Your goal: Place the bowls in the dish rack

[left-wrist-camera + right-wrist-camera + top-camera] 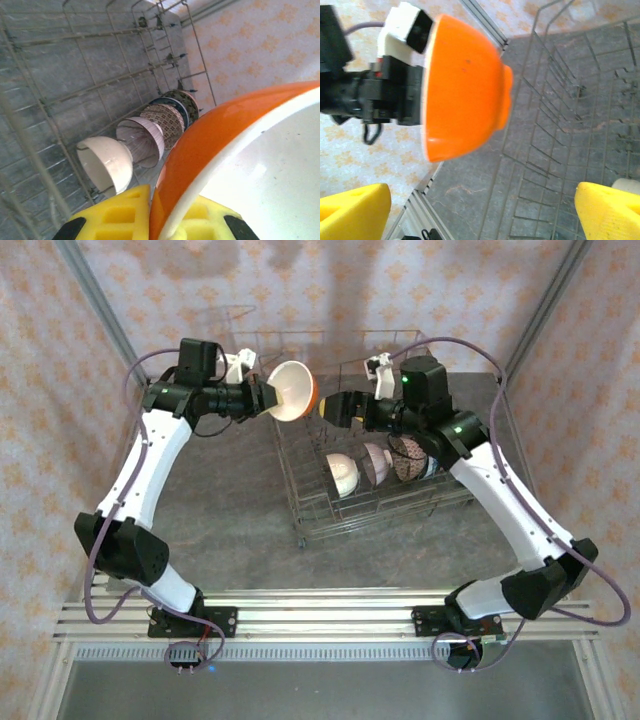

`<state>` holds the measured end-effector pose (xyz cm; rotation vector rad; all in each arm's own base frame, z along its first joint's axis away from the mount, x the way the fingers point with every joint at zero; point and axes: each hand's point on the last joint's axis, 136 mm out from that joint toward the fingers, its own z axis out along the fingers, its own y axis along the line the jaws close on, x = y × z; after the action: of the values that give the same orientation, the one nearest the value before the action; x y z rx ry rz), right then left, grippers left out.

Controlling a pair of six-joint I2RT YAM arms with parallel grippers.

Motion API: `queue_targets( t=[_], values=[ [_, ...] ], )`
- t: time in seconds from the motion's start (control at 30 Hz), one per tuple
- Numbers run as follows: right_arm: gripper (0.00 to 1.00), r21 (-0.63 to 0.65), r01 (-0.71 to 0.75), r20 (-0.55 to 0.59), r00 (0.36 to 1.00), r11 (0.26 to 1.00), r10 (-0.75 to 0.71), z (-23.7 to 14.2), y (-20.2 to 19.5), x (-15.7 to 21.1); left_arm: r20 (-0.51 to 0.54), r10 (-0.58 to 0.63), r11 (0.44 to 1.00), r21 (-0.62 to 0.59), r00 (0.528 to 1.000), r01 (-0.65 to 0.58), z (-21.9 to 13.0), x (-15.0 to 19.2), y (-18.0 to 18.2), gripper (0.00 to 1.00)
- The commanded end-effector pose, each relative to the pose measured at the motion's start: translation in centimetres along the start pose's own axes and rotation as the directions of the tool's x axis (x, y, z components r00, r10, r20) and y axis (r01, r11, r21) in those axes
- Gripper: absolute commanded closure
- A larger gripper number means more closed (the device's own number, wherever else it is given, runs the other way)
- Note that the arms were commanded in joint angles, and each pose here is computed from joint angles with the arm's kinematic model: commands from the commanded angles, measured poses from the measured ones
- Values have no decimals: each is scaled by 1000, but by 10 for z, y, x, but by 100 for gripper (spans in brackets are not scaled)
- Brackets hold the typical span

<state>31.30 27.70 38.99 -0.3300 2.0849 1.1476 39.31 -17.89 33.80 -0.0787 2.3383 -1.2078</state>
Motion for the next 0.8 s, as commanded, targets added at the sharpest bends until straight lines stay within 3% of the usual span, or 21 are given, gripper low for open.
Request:
queue_targets(
  t=[0.0, 0.23, 0.5, 0.77],
  values=[
    [2, -66, 36, 49, 998, 997, -33, -5, 14, -9, 5, 61, 991, 118, 998, -61, 1, -3, -37, 100],
    [0, -50, 23, 64, 998, 998, -20, -1, 7, -10, -25, 70, 978, 200, 997, -64, 14, 7, -53, 100],
    [0, -144, -7, 89, 996, 990, 20, 6, 16, -15, -63, 92, 968, 239, 994, -74, 26, 20, -62, 100],
    [2, -110, -28, 95, 995, 993, 39, 13, 5, -14, -57, 84, 960, 271, 995, -66, 30, 20, -69, 100]
  ],
)
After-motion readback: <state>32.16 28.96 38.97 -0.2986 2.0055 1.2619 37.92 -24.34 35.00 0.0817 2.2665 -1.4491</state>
